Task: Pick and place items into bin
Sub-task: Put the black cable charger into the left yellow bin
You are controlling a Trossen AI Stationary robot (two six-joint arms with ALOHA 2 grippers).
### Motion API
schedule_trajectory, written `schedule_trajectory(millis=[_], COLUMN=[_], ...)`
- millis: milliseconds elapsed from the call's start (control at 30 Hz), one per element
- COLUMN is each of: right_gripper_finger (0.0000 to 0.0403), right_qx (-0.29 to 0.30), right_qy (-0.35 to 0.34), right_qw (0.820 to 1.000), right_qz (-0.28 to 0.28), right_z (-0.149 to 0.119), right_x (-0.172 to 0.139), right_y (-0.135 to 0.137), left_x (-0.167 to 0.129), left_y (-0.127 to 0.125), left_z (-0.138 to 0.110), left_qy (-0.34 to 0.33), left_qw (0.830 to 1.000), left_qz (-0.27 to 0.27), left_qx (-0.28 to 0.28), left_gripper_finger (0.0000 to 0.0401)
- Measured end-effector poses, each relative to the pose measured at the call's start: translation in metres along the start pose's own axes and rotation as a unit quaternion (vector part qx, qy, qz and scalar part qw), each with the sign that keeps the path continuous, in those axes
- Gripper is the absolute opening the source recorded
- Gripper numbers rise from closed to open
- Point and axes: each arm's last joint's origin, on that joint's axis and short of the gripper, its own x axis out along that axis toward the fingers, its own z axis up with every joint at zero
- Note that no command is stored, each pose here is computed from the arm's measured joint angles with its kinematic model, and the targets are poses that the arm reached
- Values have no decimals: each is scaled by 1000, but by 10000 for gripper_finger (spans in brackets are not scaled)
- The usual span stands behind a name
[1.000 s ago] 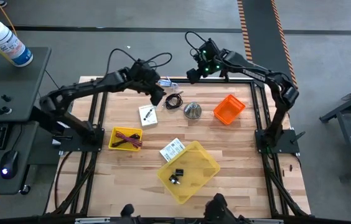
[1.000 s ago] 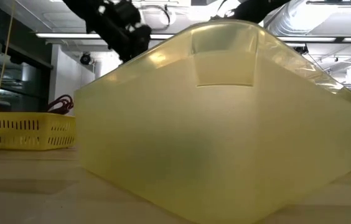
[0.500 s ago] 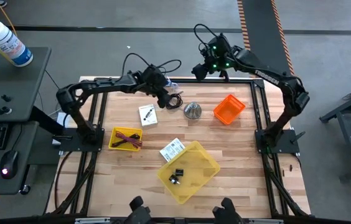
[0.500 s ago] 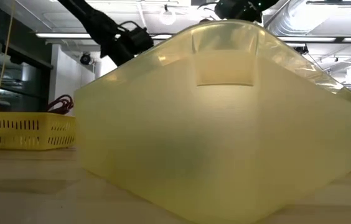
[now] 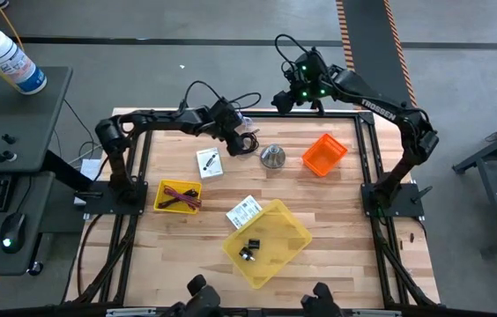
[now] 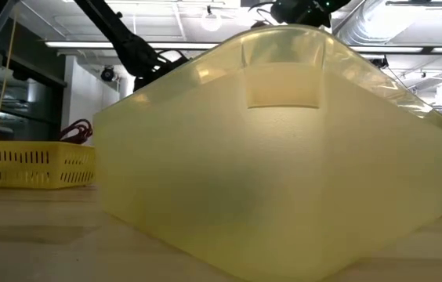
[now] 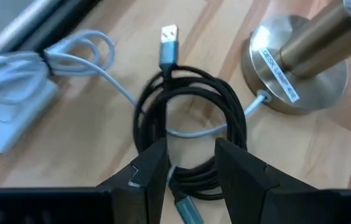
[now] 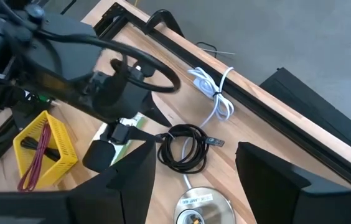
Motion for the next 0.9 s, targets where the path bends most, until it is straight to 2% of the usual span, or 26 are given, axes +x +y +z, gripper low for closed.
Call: schedule_trajectory(millis=[200,300,500,733,900], right_gripper_finger=[210,210,210,210,210], right_qx=[-3,-4,-6,-10,-12], right_qy=[2,3,5,6,8], right_qw=[1000,1000,1000,1000,1000], right_qz=[4,6,9,12,14], right_z=[-1,-2,-3,-4,-5], right_x=[1,1,2,3,4], right_y=[4,6,9,13,14], left_x=[4,8,19,20,9], left_y=[0,0,2,3,4], left_z=[0,8,18,40,55], left_qy=[10,12,69,96,119], left_qw=[1000,999,994,991,984], left_qz=[-12,-22,-23,9,64], left_qx=[-25,-30,-86,-96,-115], left_gripper_finger=[122,122,122,122,122])
